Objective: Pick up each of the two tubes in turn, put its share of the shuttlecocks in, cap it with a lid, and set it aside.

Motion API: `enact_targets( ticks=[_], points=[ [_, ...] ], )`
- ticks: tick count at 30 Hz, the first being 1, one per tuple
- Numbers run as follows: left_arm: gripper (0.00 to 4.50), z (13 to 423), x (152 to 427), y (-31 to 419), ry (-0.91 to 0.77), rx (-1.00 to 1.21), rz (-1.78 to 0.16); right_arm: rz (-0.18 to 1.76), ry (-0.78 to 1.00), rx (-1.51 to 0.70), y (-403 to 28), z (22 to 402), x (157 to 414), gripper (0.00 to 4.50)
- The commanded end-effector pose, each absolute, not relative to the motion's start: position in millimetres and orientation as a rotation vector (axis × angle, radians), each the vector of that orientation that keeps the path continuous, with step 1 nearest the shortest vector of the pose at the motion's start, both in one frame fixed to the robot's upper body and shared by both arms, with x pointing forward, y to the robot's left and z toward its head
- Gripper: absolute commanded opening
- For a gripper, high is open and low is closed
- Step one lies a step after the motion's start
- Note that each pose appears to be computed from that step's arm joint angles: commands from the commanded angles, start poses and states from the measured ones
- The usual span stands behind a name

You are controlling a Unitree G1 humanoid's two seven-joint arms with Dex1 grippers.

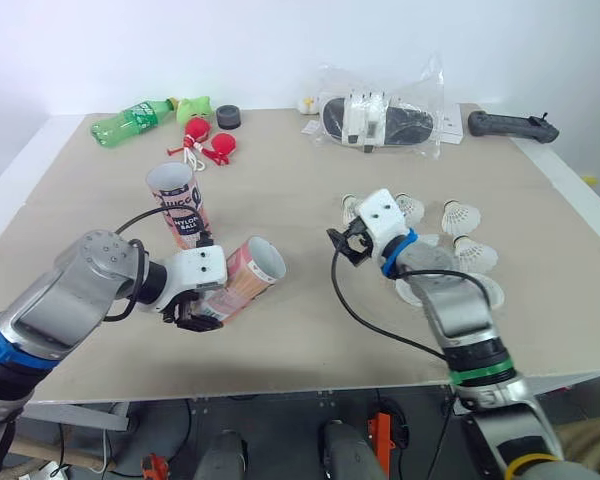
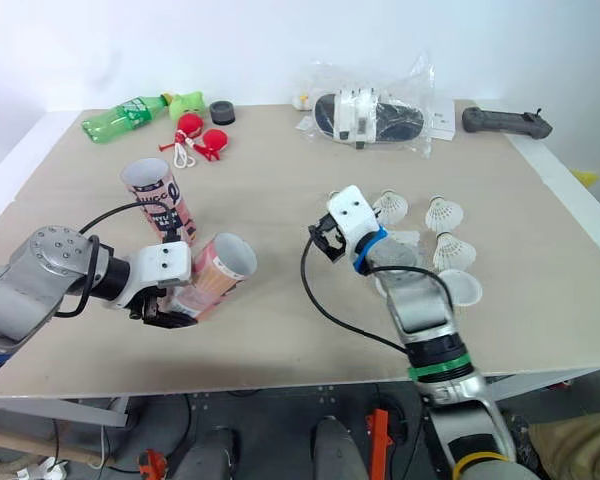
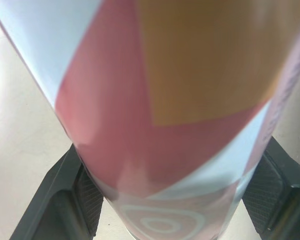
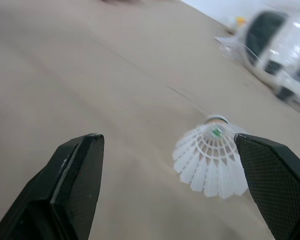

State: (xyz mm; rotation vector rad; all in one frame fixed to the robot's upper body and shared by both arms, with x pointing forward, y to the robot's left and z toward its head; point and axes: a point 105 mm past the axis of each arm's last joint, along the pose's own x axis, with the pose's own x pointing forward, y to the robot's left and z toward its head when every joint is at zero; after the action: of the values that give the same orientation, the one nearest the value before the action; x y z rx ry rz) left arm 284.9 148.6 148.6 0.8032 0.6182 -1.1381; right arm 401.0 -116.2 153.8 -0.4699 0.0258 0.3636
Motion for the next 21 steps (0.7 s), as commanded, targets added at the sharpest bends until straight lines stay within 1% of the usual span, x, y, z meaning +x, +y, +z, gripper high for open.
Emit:
enact_targets(
  ticks=[1, 5, 12, 15, 18, 19, 20, 21],
  points=[
    [3.13, 139, 281, 145, 0.643, 0.786, -1.164, 0.269, -0.005, -0.483, -121, 157, 412, 4.47],
    [3.13, 139, 281, 144, 0.641, 0.786, -1.163, 0.251, 0.017, -0.453, -113, 150, 425, 4.47],
    [3.13, 139, 280, 143, 0.638, 0.783, -1.164, 0.219, -0.030, -0.418, -98, 161, 445, 4.47],
    [3.13, 139, 279, 143, 0.638, 0.781, -1.163, 0.174, -0.021, -0.404, -105, 164, 451, 3.67],
    [3.13, 139, 279, 143, 0.638, 0.781, -1.162, 0.143, -0.008, -0.403, -112, 162, 453, 2.48],
    [3.13, 139, 279, 143, 0.638, 0.781, -1.162, 0.135, -0.005, -0.401, -114, 161, 453, 2.15],
    [3.13, 139, 279, 143, 0.637, 0.780, -1.162, 0.131, -0.003, -0.400, -115, 161, 453, 1.56],
    [3.13, 139, 279, 142, 0.637, 0.780, -1.162, 0.130, -0.003, -0.398, -115, 161, 454, 1.17]
  ],
)
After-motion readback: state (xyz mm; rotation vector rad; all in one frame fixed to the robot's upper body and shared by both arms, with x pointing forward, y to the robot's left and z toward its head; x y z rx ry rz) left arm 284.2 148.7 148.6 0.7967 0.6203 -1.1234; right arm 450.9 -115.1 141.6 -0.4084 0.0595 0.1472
